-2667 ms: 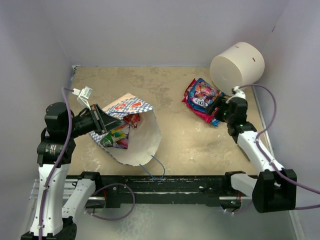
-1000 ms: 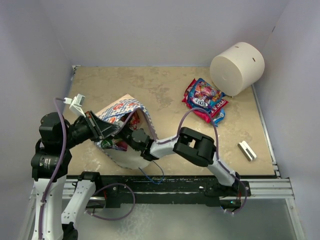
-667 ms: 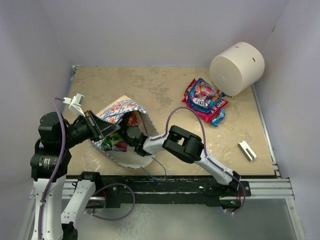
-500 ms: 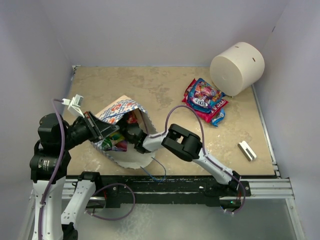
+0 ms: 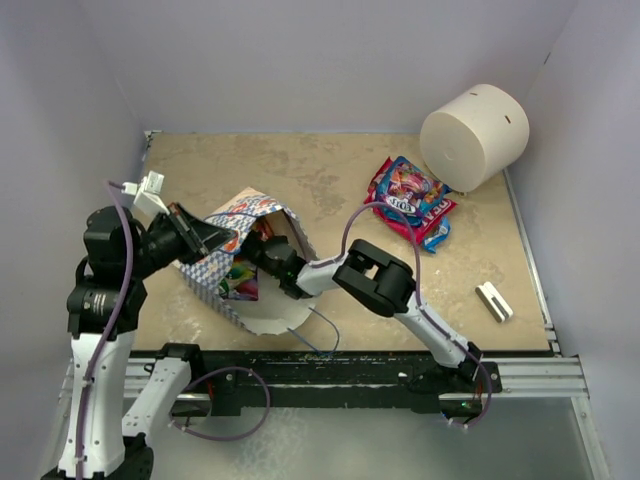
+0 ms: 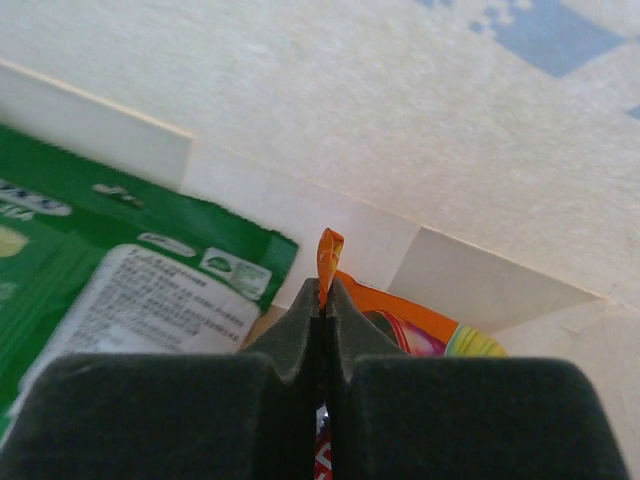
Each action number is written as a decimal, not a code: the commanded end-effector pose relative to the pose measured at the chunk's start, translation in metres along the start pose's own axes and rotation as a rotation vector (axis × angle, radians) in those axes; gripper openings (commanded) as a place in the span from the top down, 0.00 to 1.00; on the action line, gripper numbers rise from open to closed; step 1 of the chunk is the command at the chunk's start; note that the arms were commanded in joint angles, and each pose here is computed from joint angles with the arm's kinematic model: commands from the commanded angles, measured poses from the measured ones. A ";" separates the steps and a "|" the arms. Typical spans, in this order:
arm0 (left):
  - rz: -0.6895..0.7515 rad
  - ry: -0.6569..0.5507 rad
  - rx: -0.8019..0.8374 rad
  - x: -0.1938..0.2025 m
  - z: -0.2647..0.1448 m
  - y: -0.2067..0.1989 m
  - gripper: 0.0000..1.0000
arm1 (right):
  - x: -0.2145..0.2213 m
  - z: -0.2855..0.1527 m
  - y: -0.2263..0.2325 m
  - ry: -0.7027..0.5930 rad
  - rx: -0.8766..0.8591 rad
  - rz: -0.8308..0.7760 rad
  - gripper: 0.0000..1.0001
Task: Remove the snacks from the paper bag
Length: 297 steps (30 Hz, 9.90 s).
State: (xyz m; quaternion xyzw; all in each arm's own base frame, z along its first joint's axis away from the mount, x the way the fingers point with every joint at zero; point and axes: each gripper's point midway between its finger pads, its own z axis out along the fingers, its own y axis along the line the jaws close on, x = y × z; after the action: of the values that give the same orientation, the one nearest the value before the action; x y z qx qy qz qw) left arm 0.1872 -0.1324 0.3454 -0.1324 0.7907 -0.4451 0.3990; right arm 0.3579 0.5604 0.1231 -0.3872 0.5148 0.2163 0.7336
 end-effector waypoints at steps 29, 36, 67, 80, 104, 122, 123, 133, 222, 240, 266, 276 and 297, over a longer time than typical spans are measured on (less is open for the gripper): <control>0.009 -0.085 0.030 -0.020 0.017 0.004 1.00 | -0.165 -0.147 -0.016 -0.118 -0.287 0.414 1.00; -0.032 -0.068 -0.002 -0.019 0.023 0.012 1.00 | -0.191 -0.115 -0.035 -0.207 -0.263 0.403 1.00; -0.068 -0.029 -0.130 -0.028 0.046 0.040 1.00 | -0.142 -0.339 -0.274 0.577 0.785 0.477 1.00; -0.053 -0.003 -0.085 -0.022 0.036 0.026 1.00 | -0.004 -0.449 -0.410 0.827 1.387 0.632 1.00; -0.047 0.105 -0.005 0.007 0.026 0.018 1.00 | 0.018 -0.428 -0.434 0.824 1.205 0.571 0.31; -0.044 0.105 -0.002 0.006 0.031 0.021 1.00 | -0.151 -0.317 -0.096 0.244 -0.397 0.308 0.34; -0.045 0.104 -0.004 0.006 0.031 0.021 1.00 | -0.154 -0.320 -0.080 0.222 -0.464 0.252 0.33; -0.060 0.099 -0.013 0.008 0.028 0.022 1.00 | -0.123 -0.290 0.008 0.238 -0.765 -0.063 0.32; -0.073 0.120 -0.029 0.017 0.021 0.024 1.00 | 0.061 -0.426 -0.374 0.600 1.292 0.855 0.84; -0.093 0.243 0.049 0.056 0.009 0.025 1.00 | -0.088 -0.302 -0.266 0.297 0.409 0.635 0.23; -0.091 0.130 -0.008 0.063 -0.022 0.024 1.00 | -0.107 -0.190 0.046 -0.075 -0.398 -0.058 0.26; -0.113 0.122 0.003 0.066 -0.024 0.023 1.00 | -0.091 -0.130 0.061 -0.151 -0.311 -0.056 0.19; -0.160 0.109 0.019 0.061 -0.022 0.017 1.00 | -0.029 -0.082 0.106 -0.045 -0.331 0.157 0.09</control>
State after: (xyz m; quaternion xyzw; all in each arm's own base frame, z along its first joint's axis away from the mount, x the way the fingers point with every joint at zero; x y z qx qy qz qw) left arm 0.1322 -0.1435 0.2965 -0.1697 0.8018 -0.4829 0.3085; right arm 0.2116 0.5546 0.0993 -0.4911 0.4564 0.3610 0.6482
